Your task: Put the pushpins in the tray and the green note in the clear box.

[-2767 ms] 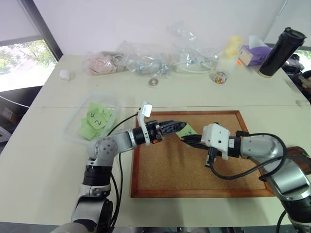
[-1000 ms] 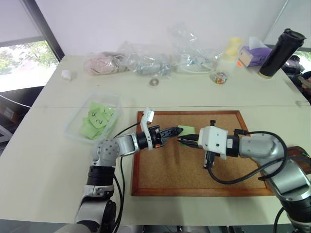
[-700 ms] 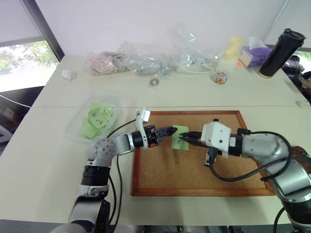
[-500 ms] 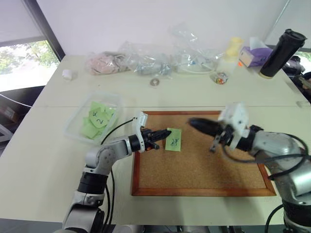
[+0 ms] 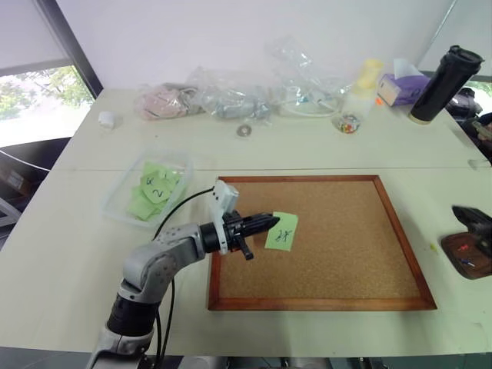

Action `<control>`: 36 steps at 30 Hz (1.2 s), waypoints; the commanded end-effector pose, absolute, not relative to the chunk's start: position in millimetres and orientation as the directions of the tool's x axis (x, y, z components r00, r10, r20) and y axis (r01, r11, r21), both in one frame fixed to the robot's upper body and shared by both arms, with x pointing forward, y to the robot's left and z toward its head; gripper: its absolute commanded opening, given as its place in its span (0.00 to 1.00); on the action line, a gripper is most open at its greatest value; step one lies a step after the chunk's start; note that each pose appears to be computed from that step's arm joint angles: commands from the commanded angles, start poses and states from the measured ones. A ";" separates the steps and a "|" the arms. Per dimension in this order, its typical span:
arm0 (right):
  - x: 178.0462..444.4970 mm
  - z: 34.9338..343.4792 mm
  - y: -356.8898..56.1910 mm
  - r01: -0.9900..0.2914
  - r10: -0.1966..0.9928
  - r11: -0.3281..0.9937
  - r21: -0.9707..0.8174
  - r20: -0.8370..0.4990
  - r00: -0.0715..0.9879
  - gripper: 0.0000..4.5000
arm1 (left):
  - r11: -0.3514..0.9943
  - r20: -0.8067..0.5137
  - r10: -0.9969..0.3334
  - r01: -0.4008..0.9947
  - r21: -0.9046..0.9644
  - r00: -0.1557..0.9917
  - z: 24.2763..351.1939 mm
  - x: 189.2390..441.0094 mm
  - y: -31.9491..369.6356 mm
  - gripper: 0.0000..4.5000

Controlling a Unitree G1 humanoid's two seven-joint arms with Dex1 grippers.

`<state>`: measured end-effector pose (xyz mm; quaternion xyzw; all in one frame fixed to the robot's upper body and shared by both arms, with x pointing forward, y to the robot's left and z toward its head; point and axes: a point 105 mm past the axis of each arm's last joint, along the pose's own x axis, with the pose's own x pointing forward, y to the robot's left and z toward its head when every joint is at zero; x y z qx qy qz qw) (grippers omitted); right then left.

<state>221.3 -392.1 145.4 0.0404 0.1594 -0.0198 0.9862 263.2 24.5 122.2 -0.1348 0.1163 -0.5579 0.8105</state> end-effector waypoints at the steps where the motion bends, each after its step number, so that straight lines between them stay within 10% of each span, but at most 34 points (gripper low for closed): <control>1: 211.3 162.2 -404.1 0.079 -0.065 0.996 0.041 -0.274 0.960 0.00 | 0.304 0.006 -0.948 0.909 -0.284 0.319 133.9 253.7 19.3 0.02; 29: 185.6 120.7 -432.1 0.180 -0.139 0.980 0.078 -0.376 0.916 0.00 | 0.319 -0.004 -0.944 0.908 -0.270 0.331 122.9 244.1 12.9 0.02; 36: 188.9 122.2 -434.2 0.177 -0.142 0.982 0.064 -0.371 0.918 0.67 | 0.324 -0.004 -0.942 0.905 -0.274 0.336 121.1 244.7 12.6 0.00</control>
